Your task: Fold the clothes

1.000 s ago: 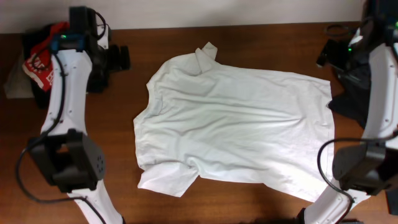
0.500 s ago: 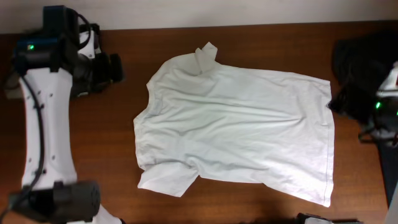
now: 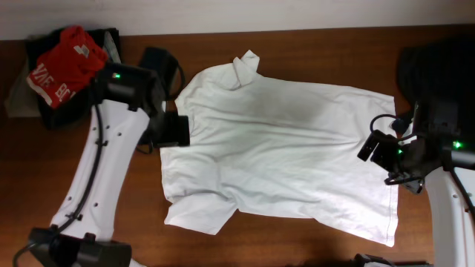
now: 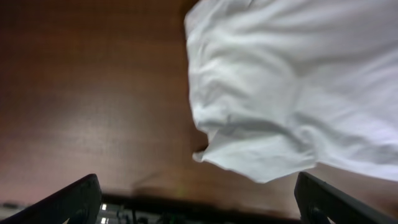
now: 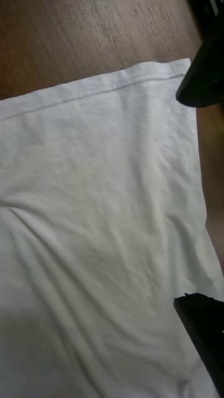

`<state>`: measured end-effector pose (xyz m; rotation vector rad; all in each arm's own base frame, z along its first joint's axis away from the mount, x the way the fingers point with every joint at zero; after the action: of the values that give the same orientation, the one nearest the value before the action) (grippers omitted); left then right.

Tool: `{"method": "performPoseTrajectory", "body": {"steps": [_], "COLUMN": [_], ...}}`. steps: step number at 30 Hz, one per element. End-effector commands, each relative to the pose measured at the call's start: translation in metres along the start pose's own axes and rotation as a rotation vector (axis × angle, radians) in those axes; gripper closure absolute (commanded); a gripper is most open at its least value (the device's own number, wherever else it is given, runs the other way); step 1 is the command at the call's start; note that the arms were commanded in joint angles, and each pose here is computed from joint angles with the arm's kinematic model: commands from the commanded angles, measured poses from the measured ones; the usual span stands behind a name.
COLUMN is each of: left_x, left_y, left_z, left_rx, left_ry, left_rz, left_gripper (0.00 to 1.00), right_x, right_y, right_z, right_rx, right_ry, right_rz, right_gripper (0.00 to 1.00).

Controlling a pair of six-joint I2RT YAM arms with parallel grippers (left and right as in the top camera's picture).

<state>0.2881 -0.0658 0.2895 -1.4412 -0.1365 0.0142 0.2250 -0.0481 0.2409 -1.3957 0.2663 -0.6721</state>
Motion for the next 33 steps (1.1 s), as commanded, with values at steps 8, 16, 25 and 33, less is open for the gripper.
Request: {"method": "performPoseTrajectory", "body": {"steps": [8, 16, 25, 33], "left_x": [-0.06, -0.098, -0.135, -0.118], "left_y": [0.024, 0.111, 0.186, 0.191], "left_z": [0.014, -0.005, -0.01, -0.019], "left_rx": [-0.06, -0.16, -0.216, -0.267], "left_ry": [-0.016, -0.007, 0.013, 0.01], "left_rz": [-0.02, 0.206, 0.271, 0.167], "left_gripper": [0.01, 0.09, 0.2, 0.24], "right_x": [0.009, 0.015, 0.02, 0.007], "right_y": [0.0, 0.023, 0.039, 0.023], "right_z": [0.003, 0.003, 0.003, -0.001], "right_rx": [0.018, -0.015, -0.033, -0.036], "right_ry": [0.008, 0.009, 0.014, 0.014], "right_rz": [-0.053, 0.029, 0.075, 0.08], "right_gripper": [0.01, 0.01, 0.01, 0.01]}}
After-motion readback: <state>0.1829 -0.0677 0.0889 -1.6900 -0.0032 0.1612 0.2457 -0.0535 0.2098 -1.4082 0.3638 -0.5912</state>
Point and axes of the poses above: each gripper's point midway between its finger pads, its own y axis out along the fingers, its own z axis along the line the jaws close on, x = y × z, the point moved 7 cm from there along -y, back along the fingers, and after that the axes turned 1 degree about -y, right-handed, at the moved point
